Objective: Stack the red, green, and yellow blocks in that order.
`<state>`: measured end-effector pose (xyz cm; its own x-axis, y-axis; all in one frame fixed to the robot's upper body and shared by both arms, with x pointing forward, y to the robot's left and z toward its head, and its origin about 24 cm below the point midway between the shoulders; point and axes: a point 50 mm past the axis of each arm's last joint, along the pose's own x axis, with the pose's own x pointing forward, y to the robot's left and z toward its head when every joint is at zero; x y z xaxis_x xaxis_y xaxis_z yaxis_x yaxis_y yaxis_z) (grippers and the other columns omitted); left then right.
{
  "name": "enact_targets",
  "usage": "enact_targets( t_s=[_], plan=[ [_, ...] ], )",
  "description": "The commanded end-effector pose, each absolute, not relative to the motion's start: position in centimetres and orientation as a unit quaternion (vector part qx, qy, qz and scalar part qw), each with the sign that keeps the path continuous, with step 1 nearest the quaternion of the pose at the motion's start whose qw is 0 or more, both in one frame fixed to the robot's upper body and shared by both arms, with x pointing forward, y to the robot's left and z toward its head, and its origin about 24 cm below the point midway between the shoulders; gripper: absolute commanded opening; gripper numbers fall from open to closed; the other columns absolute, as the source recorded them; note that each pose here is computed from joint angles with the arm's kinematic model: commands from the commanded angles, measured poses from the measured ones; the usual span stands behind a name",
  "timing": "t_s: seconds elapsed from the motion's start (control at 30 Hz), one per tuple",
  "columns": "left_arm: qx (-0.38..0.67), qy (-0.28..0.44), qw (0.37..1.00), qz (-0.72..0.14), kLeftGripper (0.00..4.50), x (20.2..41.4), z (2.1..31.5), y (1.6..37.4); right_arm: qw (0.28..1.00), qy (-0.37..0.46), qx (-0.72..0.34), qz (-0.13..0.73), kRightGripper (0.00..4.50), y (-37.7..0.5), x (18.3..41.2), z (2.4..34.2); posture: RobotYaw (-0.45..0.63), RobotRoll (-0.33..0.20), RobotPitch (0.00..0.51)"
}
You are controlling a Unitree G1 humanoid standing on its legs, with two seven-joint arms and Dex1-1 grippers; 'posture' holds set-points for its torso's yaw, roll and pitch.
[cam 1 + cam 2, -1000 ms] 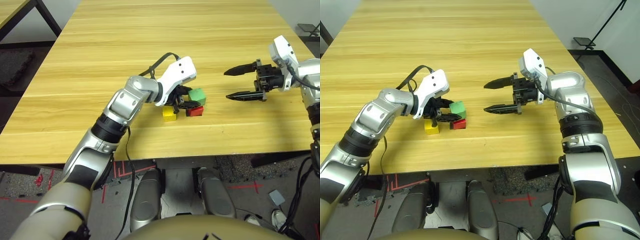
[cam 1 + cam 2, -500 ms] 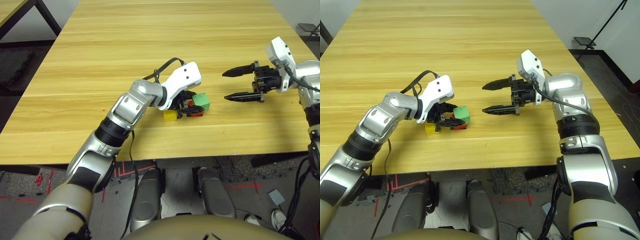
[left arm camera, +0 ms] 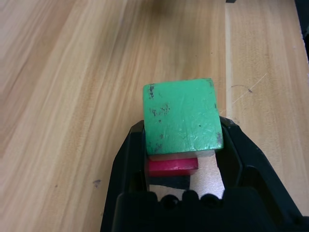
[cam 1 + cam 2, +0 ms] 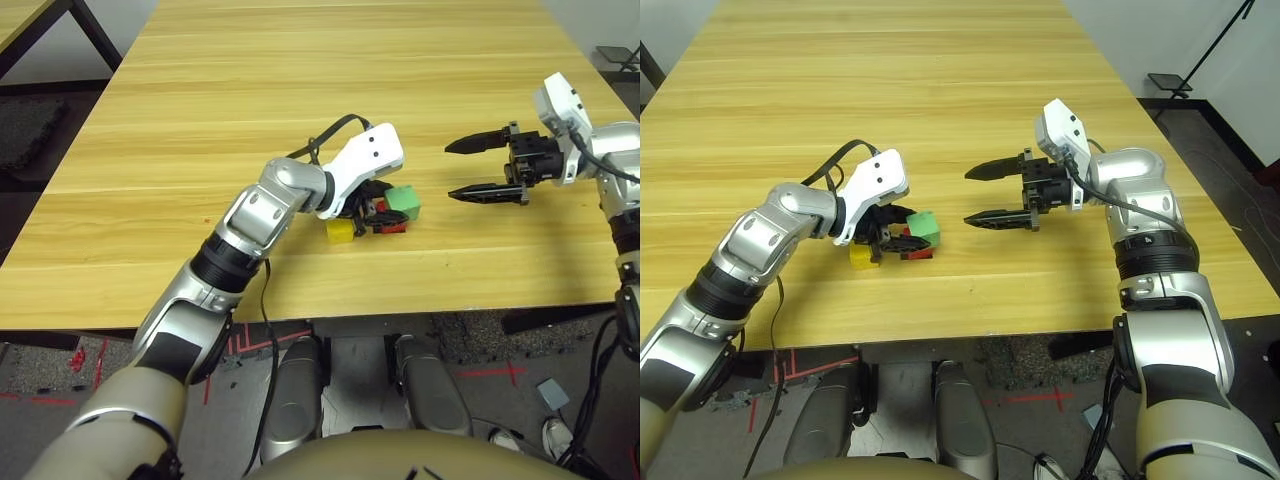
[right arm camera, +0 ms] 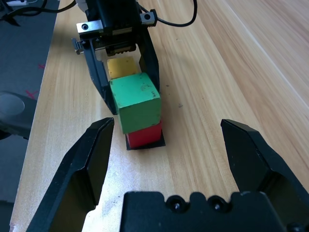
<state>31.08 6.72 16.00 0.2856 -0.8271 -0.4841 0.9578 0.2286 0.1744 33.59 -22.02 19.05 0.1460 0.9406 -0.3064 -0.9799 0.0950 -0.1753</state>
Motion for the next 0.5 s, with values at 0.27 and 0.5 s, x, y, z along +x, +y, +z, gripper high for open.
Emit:
enact_targets(
  t_s=[0.27, 0.5],
  plan=[
    [0.236, 0.148, 0.761, -0.585, 2.08, 31.03, 15.53, 6.72, 0.740, 0.054, -0.169, 0.648, 4.50, -22.07, 33.51, 18.98, 0.17, 0.013, 0.149],
    [0.231, 0.145, 0.767, -0.581, 2.08, 31.15, 15.26, 6.66, 0.741, 0.053, -0.168, 0.648, 4.50, -22.03, 33.49, 18.96, 0.17, 0.012, 0.149]
  ],
)
